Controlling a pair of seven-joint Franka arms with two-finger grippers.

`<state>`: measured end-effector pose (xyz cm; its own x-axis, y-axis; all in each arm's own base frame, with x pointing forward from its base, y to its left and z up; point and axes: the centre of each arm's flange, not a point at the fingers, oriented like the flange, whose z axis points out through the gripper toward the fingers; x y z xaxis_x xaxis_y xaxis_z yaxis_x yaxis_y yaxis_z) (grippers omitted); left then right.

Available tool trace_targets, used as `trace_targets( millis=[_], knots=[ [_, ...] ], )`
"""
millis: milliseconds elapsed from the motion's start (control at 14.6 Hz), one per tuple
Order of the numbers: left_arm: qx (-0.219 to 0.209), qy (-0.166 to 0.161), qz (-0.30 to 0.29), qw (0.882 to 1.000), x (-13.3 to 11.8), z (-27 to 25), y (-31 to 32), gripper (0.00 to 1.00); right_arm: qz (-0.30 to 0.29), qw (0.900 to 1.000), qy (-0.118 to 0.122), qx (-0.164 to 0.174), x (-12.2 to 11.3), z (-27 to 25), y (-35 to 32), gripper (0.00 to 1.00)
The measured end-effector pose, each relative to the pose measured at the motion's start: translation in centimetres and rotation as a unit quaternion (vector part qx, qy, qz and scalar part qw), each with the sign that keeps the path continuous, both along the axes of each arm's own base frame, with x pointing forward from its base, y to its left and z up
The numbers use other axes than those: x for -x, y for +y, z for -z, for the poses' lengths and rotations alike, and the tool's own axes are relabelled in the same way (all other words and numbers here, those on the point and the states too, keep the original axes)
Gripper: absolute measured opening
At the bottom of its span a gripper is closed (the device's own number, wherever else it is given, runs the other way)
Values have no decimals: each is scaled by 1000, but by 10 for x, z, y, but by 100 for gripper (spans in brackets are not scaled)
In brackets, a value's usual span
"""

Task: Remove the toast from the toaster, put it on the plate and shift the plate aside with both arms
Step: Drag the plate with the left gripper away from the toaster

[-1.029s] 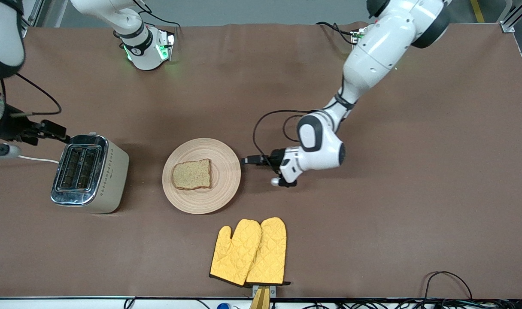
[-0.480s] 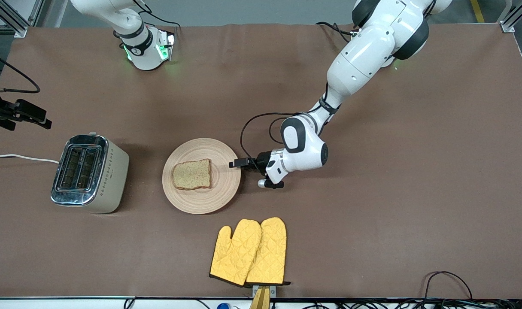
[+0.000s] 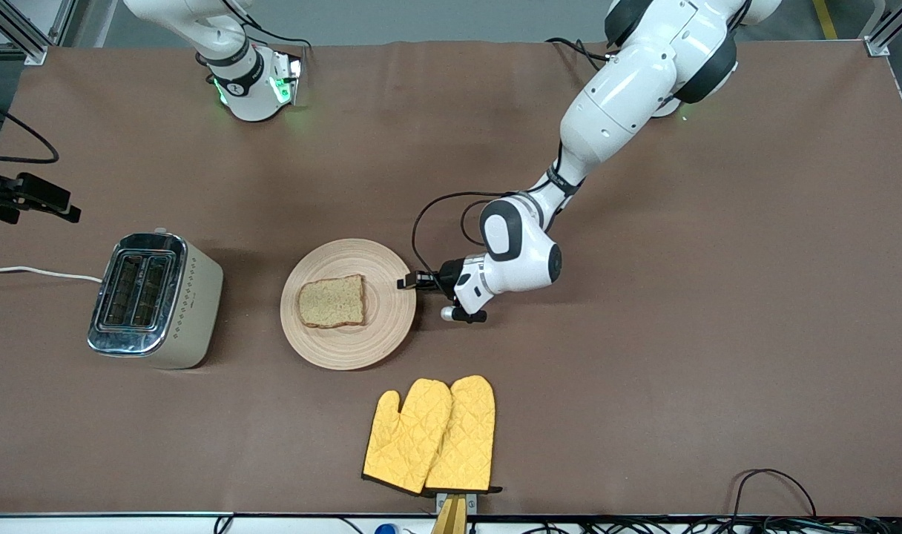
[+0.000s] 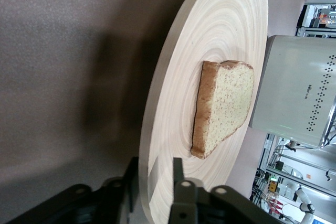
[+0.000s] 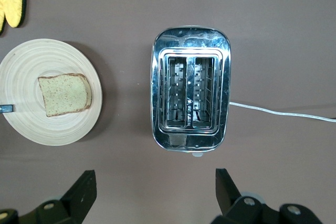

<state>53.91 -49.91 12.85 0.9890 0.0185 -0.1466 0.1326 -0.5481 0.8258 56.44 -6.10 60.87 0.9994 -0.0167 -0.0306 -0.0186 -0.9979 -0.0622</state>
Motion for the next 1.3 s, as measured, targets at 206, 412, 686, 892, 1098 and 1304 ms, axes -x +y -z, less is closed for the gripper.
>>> trace_targets(
  millis=[206,412,686,892,1098,1304],
  knots=[
    [8,-14,3,1000,-5,-6,0,11,-10,1000,-6,4,3,-9,9,100],
    [8,-16,2,1000,-7,-7,1,11,-19,1000,-6,8,3,-10,20,100],
    [24,-21,-18,999,-35,-34,29,11,-20,1000,-5,11,3,-10,19,100],
    [43,-18,-8,999,-52,-57,76,11,-20,1000,-4,15,3,-10,18,100],
    [64,-33,25,997,-57,-70,143,11,-20,999,0,42,4,-10,12,100],
    [78,-36,71,994,-70,-56,273,11,-12,999,5,46,6,-9,3,100]
  ],
)
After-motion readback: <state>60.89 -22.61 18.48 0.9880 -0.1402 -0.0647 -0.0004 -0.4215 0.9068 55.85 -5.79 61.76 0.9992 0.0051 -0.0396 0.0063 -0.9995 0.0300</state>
